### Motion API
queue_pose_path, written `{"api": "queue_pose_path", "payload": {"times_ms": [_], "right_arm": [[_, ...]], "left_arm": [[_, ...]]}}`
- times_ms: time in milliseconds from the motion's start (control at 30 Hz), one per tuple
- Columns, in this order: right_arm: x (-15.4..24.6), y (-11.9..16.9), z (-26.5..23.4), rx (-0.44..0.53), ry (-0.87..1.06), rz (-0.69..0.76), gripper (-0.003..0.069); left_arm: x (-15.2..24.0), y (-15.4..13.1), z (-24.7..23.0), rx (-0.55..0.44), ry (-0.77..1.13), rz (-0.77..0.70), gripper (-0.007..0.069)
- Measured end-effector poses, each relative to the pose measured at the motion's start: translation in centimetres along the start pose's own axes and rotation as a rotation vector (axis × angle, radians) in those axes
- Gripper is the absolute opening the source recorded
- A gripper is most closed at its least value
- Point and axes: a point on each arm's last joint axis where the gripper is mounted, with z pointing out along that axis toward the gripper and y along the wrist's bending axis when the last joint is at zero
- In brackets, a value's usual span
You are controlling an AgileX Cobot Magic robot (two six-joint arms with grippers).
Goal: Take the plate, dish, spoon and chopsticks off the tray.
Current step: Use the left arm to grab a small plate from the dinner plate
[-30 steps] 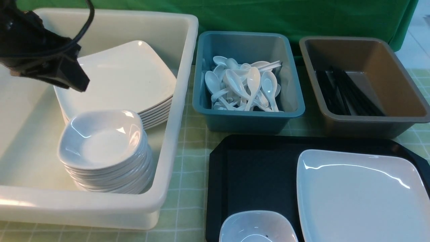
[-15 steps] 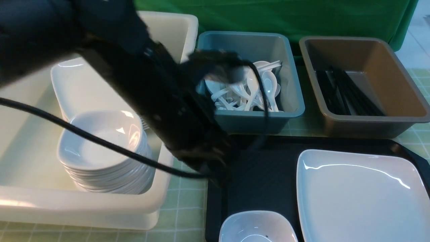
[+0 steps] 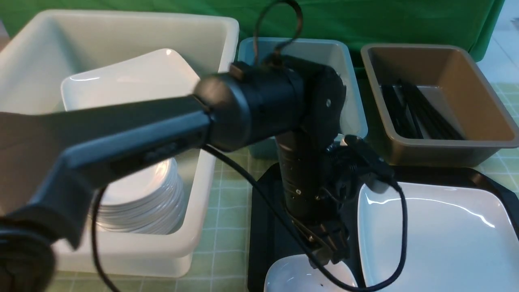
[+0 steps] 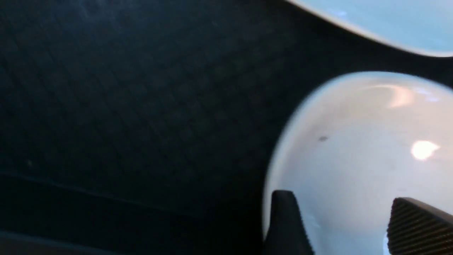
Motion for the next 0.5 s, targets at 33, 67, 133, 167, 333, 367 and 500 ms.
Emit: {"api": "queue_pose_path", "payload": {"times_ms": [33, 67, 133, 167, 333, 367, 500], "right_arm": [[0.0, 0.0, 0.0, 0.000, 0.000, 0.000, 0.0176], [0.0, 0.0, 0.0, 0.000, 0.000, 0.000, 0.0176], [0.0, 0.0, 0.0, 0.000, 0.002, 0.000, 0.0179], [0.0, 0.0, 0.0, 0.000, 0.002, 0.000, 0.0180], [0.0, 0.0, 0.0, 0.000, 0.003, 0.000, 0.0186], [0.0, 0.0, 0.0, 0.000, 0.003, 0.000, 0.0188], [0.0, 0.0, 0.0, 0.000, 0.003, 0.000, 0.0189]], "left_arm": [[0.0, 0.1, 0.1, -0.002, 0.001, 0.005, 0.0372], [-0.1, 0.3, 0.9, -0.010, 0.017, 0.029, 0.0388], [-0.2, 0.8, 2.1, -0.024, 0.032, 0.060, 0.0394], [-0.3, 0.9, 2.5, -0.030, 0.031, 0.067, 0.0395], [-0.4, 1.3, 4.0, -0.034, 0.041, 0.079, 0.0392], [-0.4, 1.4, 4.2, -0.033, 0.046, 0.081, 0.0389], [-0.5, 1.3, 4.7, -0.008, 0.052, 0.073, 0.0358]]}}
